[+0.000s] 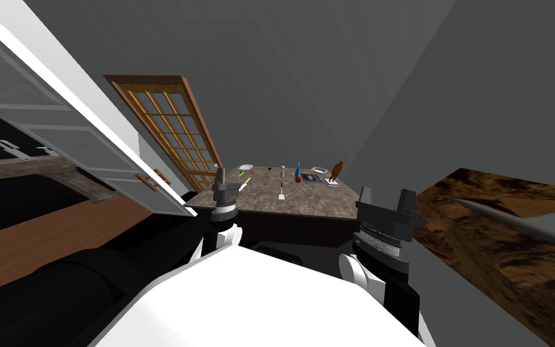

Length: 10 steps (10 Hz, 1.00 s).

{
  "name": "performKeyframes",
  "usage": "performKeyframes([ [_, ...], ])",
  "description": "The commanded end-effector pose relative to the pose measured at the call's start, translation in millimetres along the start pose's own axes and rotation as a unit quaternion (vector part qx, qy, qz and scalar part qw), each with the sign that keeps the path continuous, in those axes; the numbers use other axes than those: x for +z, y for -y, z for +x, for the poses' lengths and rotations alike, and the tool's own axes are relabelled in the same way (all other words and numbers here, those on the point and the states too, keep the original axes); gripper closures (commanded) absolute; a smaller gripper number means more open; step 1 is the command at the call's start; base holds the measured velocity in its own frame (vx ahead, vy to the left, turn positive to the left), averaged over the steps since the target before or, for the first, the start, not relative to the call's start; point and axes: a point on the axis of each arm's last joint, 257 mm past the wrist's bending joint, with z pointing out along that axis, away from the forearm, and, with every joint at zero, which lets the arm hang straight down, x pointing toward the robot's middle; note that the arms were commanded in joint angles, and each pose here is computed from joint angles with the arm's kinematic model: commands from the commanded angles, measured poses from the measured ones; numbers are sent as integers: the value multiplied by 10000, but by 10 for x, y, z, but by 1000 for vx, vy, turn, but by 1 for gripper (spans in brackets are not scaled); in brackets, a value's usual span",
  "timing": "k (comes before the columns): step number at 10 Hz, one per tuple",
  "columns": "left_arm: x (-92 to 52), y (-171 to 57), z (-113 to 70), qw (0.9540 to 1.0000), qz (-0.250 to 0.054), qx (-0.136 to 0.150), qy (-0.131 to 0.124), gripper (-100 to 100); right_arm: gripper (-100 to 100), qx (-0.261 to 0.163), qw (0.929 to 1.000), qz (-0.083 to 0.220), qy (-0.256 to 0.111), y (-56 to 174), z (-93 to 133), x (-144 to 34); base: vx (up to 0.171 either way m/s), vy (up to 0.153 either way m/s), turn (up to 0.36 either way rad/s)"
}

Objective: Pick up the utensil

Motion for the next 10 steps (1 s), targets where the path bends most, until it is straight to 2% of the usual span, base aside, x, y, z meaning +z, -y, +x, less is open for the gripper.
performKeyframes([
  [1, -37, -90, 60, 9995, -146, 144, -259, -100, 0, 0, 10000, 0, 0, 0, 0, 0, -16, -13, -45],
  [2, -75, -175, 88, 9984, -281, 271, -407, -100, 0, 0, 10000, 0, 0, 0, 0, 0, -32, -20, -76],
  [3, -78, -177, 105, 9981, -285, 283, -471, -100, 0, 0, 10000, 0, 0, 0, 0, 0, -26, -13, -29],
  [4, -133, -288, 139, 9956, -456, 454, -676, -100, 0, 0, 10000, 0, 0, 0, 0, 0, -29, -18, -68],
  [5, -136, -289, 149, 9953, -459, 462, -719, -100, 0, 0, 10000, 0, 0, 0, 0, 0, -25, -12, -28],
  [6, -208, -421, 178, 9911, -658, 669, -945, -100, 0, 0, 10000, 0, 0, 0, 0, 0, -24, -18, -85],
  [7, -212, -423, 189, 9905, -660, 679, -995, -100, 0, 0, 10000, 0, 0, 0, 0, 0, -24, -16, -34],
  [8, -302, -570, 204, 9844, -881, 915, -1222, -100, 0, 0, 10000, 0, 0, 0, 0, 0, -35, -23, -86],
  [9, -309, -573, 220, 9832, -882, 931, -1298, -100, 0, 1, 10000, 0, 0, 0, 0, 0, -31, -21, -48],
  [10, -416, -733, 218, 9748, -1118, 1192, -1519, -100, 0, 0, 10000, 0, 0, 0, 0, 0, -35, -28, -117],
])
